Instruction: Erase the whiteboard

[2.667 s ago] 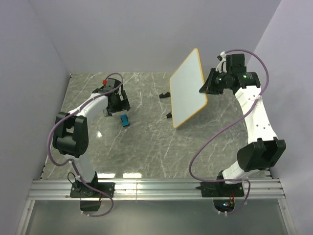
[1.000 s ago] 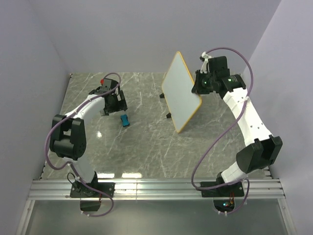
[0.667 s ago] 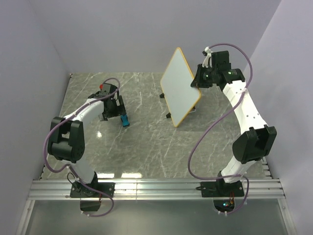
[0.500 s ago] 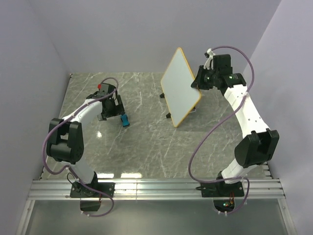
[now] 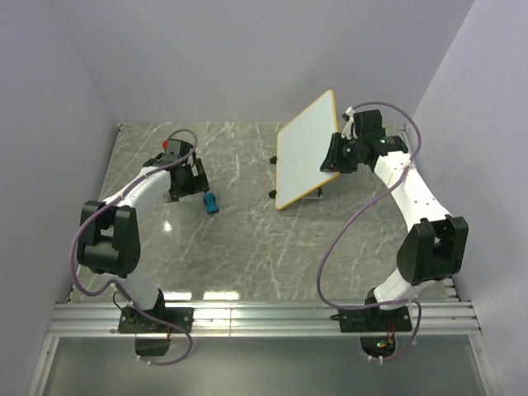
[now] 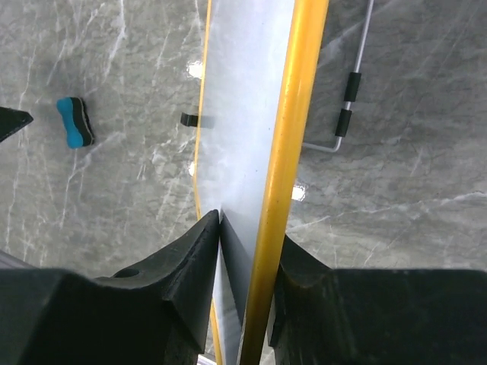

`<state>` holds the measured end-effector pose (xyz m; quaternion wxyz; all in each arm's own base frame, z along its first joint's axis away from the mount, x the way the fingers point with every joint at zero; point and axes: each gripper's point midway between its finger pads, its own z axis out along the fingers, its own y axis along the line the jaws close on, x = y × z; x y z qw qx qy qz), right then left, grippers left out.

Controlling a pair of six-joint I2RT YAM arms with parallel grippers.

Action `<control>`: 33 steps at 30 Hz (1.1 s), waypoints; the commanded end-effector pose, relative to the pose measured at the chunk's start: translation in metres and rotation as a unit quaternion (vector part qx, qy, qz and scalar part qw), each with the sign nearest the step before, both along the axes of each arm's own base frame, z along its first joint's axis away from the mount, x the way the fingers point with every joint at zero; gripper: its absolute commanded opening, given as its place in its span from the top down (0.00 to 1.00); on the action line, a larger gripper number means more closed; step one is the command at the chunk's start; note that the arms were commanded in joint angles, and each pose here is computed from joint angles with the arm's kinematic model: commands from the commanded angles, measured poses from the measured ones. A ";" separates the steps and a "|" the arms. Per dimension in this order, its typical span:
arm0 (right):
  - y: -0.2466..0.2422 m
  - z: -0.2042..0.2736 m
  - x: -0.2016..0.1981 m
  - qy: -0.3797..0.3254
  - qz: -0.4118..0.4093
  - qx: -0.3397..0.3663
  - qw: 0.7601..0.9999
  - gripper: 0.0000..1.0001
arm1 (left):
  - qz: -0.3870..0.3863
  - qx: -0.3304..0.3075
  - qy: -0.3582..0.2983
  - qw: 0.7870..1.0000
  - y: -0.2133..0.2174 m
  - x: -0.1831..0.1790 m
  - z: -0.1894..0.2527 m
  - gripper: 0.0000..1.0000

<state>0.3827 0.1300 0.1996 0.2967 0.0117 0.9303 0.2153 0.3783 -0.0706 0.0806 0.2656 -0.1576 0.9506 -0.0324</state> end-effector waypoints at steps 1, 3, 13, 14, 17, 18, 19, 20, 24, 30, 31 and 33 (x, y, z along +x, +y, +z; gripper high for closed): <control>-0.003 0.008 0.004 -0.018 0.002 -0.005 1.000 0.65 | -0.007 -0.004 -0.022 1.000 -0.001 0.012 0.013 0.01; -0.007 0.008 0.004 -0.020 -0.002 -0.012 1.000 0.65 | -0.006 -0.002 -0.022 1.000 0.000 0.014 0.014 0.01; -0.031 0.019 -0.005 -0.036 -0.037 -0.052 0.997 0.10 | -0.004 -0.006 -0.033 0.999 -0.001 0.024 0.021 0.01; -0.035 0.021 -0.007 -0.038 -0.045 -0.057 0.997 0.04 | -0.004 -0.006 -0.034 0.999 -0.002 0.025 0.022 0.01; -0.037 0.027 -0.011 -0.047 -0.052 -0.057 0.996 0.02 | -0.004 -0.009 -0.035 0.999 -0.003 0.026 0.023 0.01; -0.038 0.026 -0.012 -0.046 -0.054 -0.059 0.996 0.01 | -0.005 -0.010 -0.036 0.999 -0.003 0.026 0.024 0.01; -0.040 0.028 -0.013 -0.049 -0.057 -0.058 0.995 0.01 | -0.006 -0.010 -0.036 0.999 -0.004 0.026 0.024 0.01; -0.040 0.027 -0.014 -0.049 -0.057 -0.058 0.995 0.01 | -0.005 -0.010 -0.035 0.999 -0.003 0.026 0.024 0.01; -0.042 0.030 -0.017 -0.051 -0.062 -0.060 0.995 0.00 | -0.004 -0.011 -0.040 0.999 -0.003 0.025 0.028 0.01; -0.049 0.047 -0.025 -0.075 -0.073 -0.067 0.992 0.00 | 0.004 -0.013 -0.052 0.999 -0.001 0.021 0.040 0.01; -0.049 0.051 -0.026 -0.081 -0.074 -0.066 0.992 0.00 | 0.006 -0.016 -0.059 0.998 -0.001 0.021 0.046 0.01; -0.050 0.069 -0.031 -0.105 -0.084 -0.058 0.989 0.00 | 0.007 -0.022 -0.072 0.997 -0.002 0.022 0.056 0.01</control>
